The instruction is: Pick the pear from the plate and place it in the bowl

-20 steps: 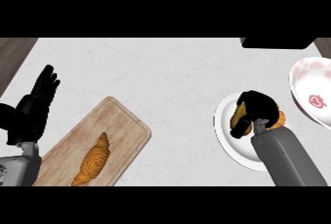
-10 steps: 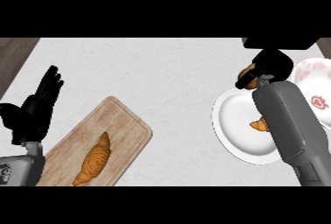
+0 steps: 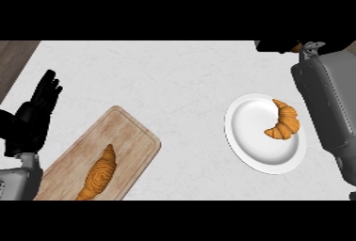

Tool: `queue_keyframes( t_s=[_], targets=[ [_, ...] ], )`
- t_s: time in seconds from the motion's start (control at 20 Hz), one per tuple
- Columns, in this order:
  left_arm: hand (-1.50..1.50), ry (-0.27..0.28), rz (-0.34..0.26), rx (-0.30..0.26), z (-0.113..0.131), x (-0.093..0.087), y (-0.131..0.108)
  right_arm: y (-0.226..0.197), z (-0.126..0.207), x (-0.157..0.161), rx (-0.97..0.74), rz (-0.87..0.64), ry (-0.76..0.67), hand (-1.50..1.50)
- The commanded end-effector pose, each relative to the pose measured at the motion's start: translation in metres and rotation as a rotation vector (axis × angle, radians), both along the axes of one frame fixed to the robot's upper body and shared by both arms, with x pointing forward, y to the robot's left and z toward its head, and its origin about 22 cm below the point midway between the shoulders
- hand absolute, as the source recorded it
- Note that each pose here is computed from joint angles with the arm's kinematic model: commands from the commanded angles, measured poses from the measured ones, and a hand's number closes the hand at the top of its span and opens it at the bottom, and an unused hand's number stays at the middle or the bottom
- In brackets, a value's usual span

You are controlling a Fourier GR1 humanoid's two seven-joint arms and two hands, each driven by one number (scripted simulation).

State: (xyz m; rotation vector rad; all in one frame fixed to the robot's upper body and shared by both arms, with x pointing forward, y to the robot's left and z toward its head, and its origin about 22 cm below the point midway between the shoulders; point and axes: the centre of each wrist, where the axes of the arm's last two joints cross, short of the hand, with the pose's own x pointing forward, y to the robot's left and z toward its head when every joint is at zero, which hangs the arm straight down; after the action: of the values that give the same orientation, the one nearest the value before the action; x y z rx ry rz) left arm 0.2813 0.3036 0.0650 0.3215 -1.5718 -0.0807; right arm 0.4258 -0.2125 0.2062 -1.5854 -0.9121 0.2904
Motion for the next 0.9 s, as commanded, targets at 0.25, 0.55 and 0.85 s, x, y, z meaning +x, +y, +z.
queue_keyframes(
  t_s=[0.25,0.55,0.85],
  targets=[
    [0.00,0.008,0.001,0.003,-0.019,-0.013,0.007,-0.042,0.009,-0.013,0.057,-0.112,-0.132,1.50],
    [0.00,-0.002,-0.007,-0.002,-0.013,-0.001,-0.004,-0.104,-0.029,-0.016,0.123,-0.111,-0.188,1.50],
    [0.00,0.005,-0.011,-0.009,-0.008,-0.003,-0.003,-0.170,-0.036,-0.033,0.158,-0.108,-0.198,1.50]
  ],
)
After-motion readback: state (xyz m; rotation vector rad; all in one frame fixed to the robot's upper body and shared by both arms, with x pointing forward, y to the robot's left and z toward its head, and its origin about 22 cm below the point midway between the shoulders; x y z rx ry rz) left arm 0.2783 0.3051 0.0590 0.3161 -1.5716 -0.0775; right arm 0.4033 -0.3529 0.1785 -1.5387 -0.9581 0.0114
